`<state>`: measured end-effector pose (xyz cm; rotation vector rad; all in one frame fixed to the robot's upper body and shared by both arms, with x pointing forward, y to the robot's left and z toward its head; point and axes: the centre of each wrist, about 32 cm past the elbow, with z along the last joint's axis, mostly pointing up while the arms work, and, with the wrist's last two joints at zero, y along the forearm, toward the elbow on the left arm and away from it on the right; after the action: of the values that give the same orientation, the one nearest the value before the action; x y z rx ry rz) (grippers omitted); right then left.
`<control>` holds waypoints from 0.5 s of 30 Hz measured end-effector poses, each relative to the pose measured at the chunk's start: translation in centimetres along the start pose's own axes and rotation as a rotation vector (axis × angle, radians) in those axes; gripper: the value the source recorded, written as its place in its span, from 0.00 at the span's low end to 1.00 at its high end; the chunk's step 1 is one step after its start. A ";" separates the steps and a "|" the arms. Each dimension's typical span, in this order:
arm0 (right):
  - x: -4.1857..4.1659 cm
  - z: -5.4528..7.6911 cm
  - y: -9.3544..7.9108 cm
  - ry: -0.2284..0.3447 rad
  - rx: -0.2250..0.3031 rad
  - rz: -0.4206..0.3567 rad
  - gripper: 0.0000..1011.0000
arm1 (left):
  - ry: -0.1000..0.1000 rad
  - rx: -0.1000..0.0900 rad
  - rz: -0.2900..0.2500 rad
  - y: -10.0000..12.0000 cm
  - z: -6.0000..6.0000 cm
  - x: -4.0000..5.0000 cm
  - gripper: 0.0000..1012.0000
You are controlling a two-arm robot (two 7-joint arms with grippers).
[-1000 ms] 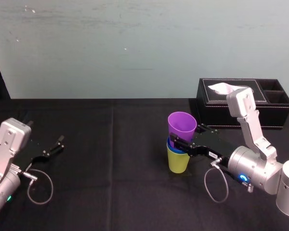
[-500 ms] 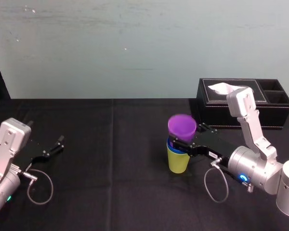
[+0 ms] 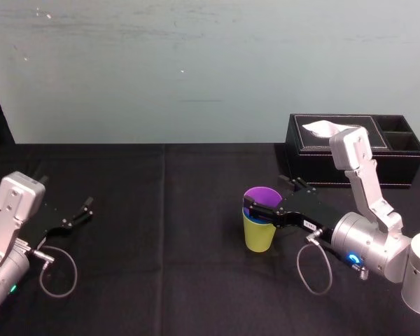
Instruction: Stack the three plastic cups sequentially using one hand.
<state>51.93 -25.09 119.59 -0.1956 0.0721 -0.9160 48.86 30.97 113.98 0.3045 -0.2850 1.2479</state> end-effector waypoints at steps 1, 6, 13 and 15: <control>0.00 0.0 0.0 0.000 0.000 0.000 0.99 | 0.000 0.000 0.000 0.0 0.0 0.00 0.99; -0.07 0.0 0.0 -0.003 0.006 0.001 0.99 | 0.000 0.000 0.000 0.0 0.0 0.00 0.99; -0.65 -0.1 -1.2 -0.014 0.091 -0.020 0.99 | 0.000 0.000 0.000 0.0 0.0 0.00 0.99; -0.86 -0.3 -1.7 -0.012 0.117 -0.039 0.99 | 0.000 0.000 0.000 0.0 0.0 0.00 0.99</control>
<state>50.05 -25.45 119.57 -0.0945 0.0035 -0.9546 48.86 30.97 113.98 0.3045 -0.2851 1.2480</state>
